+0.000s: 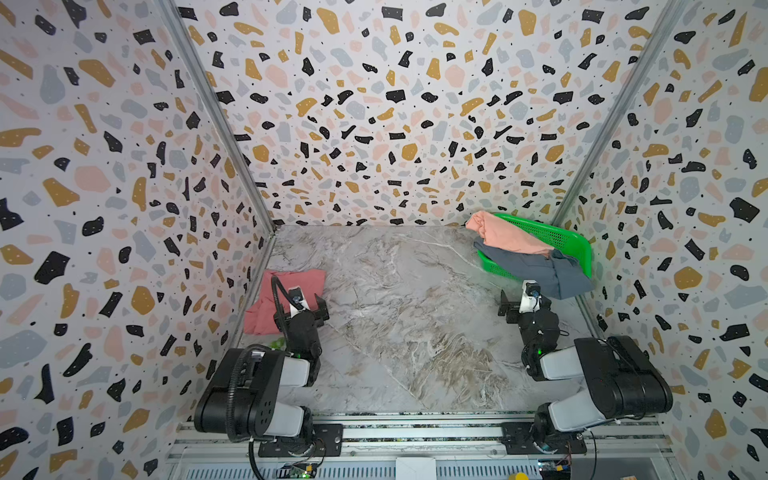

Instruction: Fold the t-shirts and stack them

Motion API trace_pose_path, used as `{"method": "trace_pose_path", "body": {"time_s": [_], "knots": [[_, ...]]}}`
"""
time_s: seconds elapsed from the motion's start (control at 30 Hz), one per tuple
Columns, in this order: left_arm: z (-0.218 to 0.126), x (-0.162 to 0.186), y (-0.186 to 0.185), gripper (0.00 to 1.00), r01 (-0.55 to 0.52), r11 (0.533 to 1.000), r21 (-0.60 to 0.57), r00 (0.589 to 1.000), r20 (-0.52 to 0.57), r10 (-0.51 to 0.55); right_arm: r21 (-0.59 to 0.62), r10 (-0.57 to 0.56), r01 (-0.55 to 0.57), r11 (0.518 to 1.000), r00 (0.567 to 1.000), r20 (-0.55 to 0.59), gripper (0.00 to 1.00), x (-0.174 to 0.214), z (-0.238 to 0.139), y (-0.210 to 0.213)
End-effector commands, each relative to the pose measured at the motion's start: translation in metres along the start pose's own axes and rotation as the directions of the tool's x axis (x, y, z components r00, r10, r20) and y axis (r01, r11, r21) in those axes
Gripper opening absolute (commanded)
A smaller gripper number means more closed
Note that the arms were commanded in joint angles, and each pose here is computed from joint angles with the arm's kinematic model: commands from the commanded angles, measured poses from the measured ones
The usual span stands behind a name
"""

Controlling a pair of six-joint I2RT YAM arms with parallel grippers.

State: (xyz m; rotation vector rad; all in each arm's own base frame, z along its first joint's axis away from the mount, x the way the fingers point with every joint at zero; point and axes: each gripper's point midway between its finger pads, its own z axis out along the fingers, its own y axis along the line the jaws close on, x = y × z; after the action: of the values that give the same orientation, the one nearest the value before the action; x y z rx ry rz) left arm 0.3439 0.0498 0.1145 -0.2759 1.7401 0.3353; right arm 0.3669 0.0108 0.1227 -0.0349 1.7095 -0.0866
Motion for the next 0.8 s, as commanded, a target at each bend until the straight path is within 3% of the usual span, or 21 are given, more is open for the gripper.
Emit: {"method": "trace_pose_path", "body": {"time_s": [0.0, 0.77], "knots": [[0.0001, -0.0209, -0.0004, 0.99, 0.032, 0.999, -0.002, 0.997, 0.073, -0.032, 0.007, 0.007, -0.007, 1.000, 1.000, 0.011, 0.99, -0.0025, -0.0010, -0.0003], [0.0002, -0.0209, -0.0006, 1.00, 0.032, 0.999, -0.001, 0.997, 0.073, -0.032, 0.007, 0.007, -0.007, 1.000, 1.000, 0.000, 0.99, -0.0010, -0.0003, -0.0006]]}}
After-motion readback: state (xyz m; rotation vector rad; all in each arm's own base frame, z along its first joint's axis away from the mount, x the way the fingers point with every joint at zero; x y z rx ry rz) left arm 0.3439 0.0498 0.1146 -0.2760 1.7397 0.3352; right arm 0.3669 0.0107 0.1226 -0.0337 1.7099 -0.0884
